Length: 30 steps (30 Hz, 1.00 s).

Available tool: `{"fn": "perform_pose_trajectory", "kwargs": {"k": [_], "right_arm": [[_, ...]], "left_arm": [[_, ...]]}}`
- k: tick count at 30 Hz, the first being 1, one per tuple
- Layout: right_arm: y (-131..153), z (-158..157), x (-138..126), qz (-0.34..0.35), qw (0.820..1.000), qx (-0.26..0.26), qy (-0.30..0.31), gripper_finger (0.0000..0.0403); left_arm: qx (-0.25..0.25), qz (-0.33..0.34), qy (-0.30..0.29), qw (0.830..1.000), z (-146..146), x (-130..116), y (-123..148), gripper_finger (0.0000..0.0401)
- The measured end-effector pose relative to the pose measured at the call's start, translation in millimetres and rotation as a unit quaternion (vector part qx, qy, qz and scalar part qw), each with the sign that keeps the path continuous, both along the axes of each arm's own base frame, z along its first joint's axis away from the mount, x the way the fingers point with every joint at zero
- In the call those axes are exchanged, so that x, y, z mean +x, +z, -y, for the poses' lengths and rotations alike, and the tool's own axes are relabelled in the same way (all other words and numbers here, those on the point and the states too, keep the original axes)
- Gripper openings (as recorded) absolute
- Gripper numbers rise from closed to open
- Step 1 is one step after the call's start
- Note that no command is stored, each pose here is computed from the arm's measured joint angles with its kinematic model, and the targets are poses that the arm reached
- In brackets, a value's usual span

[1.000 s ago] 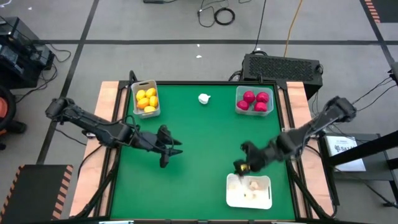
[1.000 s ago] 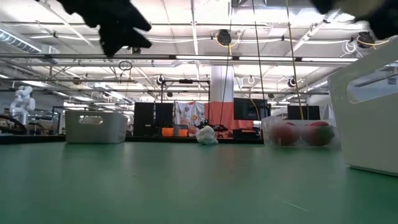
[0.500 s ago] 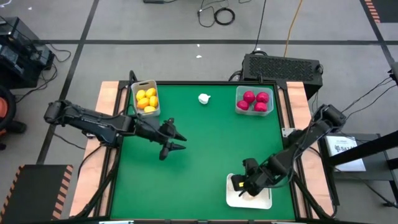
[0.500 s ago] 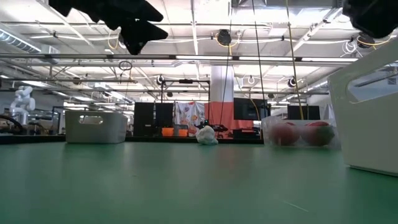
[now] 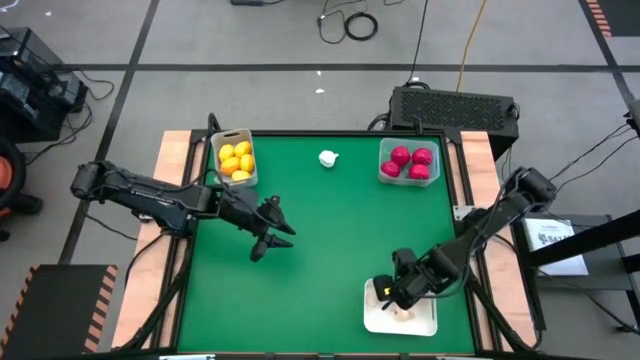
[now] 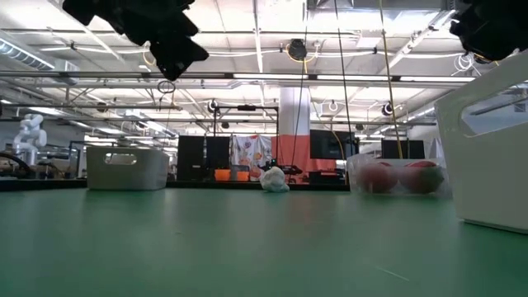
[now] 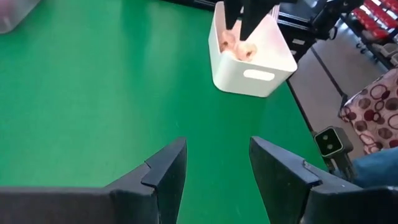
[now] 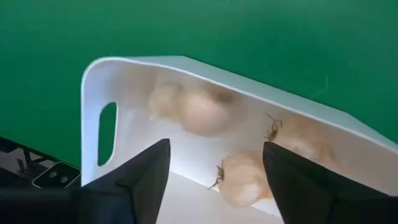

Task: Sort produce into baskets
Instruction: Put the white garlic in the white bin

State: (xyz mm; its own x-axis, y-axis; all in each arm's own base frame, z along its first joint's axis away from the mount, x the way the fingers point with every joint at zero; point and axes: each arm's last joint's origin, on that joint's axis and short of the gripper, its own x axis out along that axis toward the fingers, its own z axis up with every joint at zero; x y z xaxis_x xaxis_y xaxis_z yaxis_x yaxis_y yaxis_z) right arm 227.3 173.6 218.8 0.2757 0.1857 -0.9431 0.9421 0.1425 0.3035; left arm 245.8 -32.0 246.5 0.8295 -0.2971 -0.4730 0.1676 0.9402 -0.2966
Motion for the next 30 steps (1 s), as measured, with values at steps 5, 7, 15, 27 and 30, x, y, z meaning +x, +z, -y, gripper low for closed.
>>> {"fn": "perform_pose_trajectory", "kwargs": {"k": [5, 7, 15, 27, 30], "right_arm": [[9, 15, 2, 0.016, 1.0, -0.015, -0.011, 0.0262], [15, 26, 5, 0.044, 0.998, -0.042, -0.024, 0.0261], [49, 115, 34, 0.176, 0.961, -0.214, -0.028, 0.0247], [35, 312, 70, 0.237, 0.9, -0.363, 0.054, 0.0231], [21, 340, 75, 0.272, 0.897, -0.343, 0.062, 0.0235]], "left_arm": [[0.0, -0.001, 0.0, 1.0, 0, 0, 0, 0.0182], [0.0, -0.001, 0.0, 1.0, 0, 0, 0, 0.0182], [-0.021, -0.016, 0.023, 0.999, -5, 0, -1, 0.0182], [-0.077, -0.026, 0.153, 0.985, -52, 1, -1, 0.0182], [-0.092, -0.026, 0.177, 0.98, -60, 0, -1, 0.0182]]}}
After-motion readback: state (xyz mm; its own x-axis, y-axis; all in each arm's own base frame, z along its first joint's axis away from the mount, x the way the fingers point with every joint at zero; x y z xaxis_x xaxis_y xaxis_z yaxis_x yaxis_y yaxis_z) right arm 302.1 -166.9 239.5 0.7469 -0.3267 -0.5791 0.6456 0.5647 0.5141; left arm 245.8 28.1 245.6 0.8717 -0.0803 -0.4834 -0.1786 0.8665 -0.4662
